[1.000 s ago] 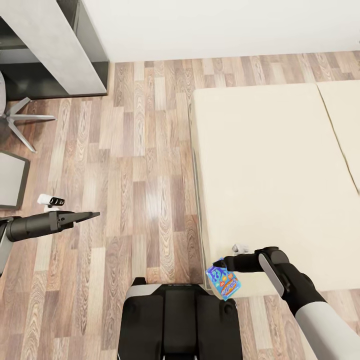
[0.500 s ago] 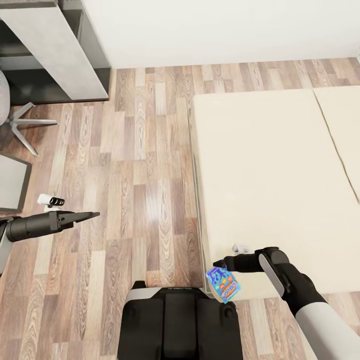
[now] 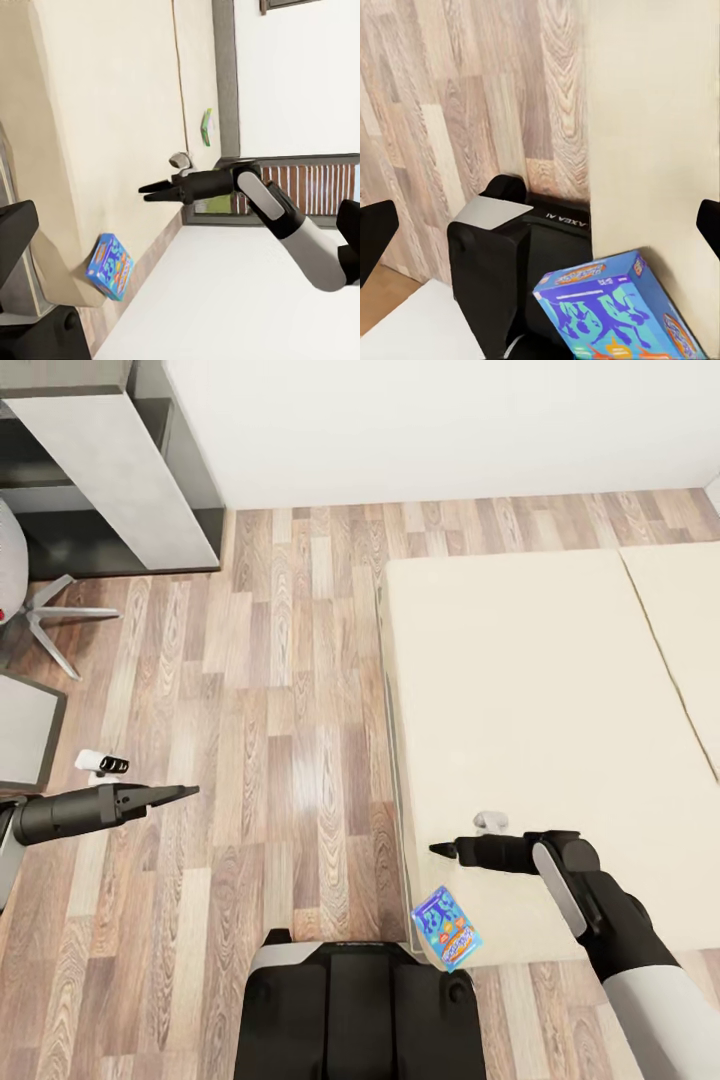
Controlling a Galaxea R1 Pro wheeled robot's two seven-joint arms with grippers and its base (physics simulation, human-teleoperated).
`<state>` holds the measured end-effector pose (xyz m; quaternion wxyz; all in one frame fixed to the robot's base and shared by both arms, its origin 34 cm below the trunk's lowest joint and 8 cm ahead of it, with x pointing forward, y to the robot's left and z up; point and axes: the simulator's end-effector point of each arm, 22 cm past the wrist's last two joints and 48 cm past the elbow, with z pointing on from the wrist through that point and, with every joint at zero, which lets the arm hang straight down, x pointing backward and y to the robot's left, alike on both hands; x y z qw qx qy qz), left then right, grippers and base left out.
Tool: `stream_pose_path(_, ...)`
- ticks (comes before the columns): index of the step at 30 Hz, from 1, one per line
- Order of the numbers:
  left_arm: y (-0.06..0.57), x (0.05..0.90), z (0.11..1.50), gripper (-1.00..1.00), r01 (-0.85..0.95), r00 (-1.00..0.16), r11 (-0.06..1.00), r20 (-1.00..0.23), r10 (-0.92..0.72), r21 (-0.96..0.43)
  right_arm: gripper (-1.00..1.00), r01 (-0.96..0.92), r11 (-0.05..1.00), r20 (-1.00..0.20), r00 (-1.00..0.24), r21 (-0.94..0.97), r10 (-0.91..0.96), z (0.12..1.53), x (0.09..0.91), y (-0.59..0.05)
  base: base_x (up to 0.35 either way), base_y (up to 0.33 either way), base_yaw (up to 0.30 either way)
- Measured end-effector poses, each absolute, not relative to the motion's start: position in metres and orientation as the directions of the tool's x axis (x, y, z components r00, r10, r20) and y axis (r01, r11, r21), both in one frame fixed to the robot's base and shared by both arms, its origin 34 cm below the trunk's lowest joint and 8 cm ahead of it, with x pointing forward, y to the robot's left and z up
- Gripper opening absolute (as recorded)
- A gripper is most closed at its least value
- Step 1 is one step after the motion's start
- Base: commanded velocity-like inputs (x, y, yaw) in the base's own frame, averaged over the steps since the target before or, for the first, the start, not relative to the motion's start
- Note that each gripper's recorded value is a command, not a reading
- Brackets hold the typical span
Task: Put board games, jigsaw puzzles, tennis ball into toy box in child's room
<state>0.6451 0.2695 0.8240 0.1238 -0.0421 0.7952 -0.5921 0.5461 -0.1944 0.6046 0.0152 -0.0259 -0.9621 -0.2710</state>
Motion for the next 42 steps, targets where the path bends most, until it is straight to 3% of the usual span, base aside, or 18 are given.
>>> stream_pose_path(21, 0.316, 0.617, 0.782, 1.00, -0.016, -0.969, 0.392, -0.083, -0.233, -0.920, 1.00, 0.082, 0.794, -0.089, -0.982, 0.602, 0.169, 0.665, 0.556, -0.205, 0.000, 0.000, 0.000)
stream_pose_path(42, 0.348, 0.538, 0.726, 1.00, -0.115, -0.956, 0.422, -0.015, -0.294, -0.899, 1.00, 0.051, 0.678, -0.177, -0.948, 0.733, 0.263, 0.710, 0.479, -0.155, 0.000, 0.000, 0.000)
